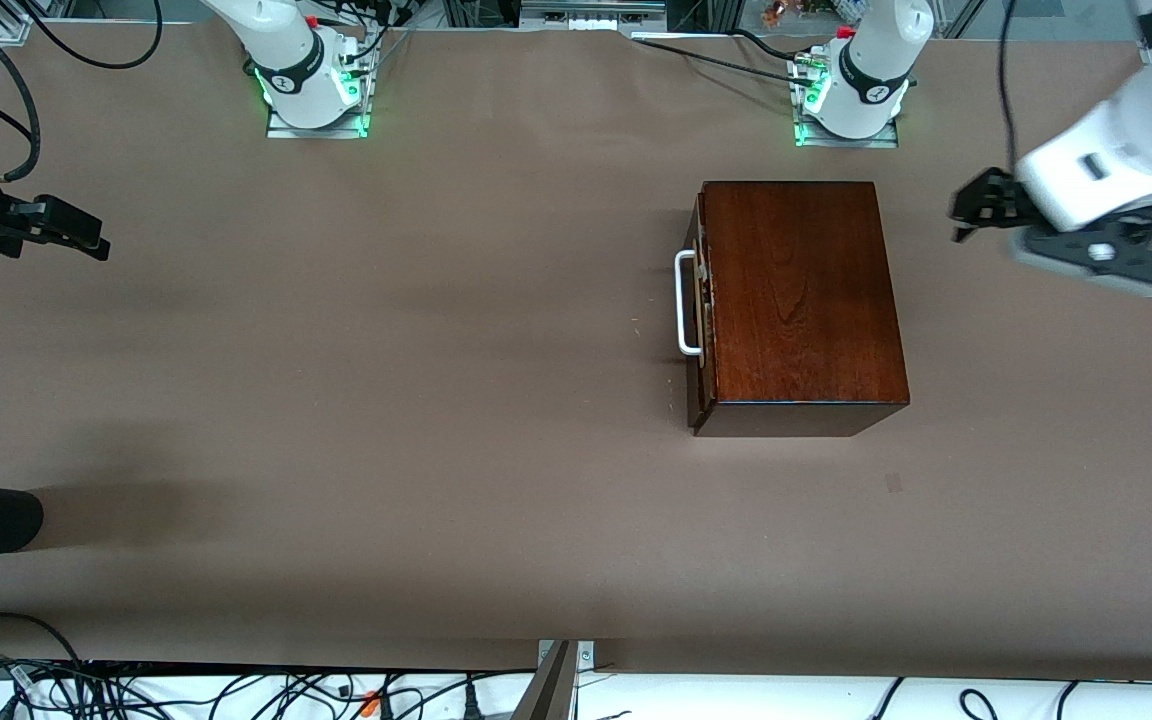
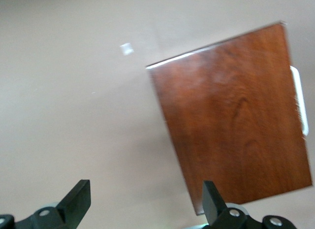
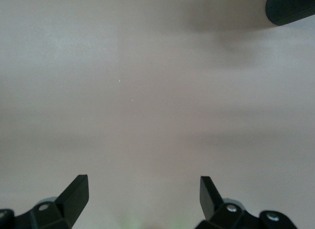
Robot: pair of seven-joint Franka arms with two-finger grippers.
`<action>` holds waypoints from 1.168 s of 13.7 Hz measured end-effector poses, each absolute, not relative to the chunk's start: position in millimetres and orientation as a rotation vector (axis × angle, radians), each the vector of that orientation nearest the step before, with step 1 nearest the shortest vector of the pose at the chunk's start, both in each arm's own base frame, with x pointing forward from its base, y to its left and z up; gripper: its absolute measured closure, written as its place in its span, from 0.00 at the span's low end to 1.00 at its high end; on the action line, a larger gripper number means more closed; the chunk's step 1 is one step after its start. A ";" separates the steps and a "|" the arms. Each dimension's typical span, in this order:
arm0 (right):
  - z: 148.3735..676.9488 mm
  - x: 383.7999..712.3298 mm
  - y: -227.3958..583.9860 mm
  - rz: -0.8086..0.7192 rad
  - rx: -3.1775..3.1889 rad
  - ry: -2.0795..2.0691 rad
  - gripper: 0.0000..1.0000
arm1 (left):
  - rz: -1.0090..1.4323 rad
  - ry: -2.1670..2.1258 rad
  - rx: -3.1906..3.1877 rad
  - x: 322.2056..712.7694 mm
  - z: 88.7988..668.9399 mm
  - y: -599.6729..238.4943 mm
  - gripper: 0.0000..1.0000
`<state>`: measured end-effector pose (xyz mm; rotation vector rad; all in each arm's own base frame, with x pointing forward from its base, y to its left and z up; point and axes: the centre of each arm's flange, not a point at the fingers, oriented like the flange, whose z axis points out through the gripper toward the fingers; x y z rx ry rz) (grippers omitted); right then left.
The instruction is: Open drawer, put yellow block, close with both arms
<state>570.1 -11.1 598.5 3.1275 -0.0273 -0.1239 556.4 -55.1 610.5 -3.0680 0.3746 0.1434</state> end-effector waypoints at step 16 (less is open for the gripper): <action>598.5 570.2 -11.0 -0.124 3.127 -0.027 0.00 | 0.048 0.064 -3.112 544.6 594.6 -19.4 0.00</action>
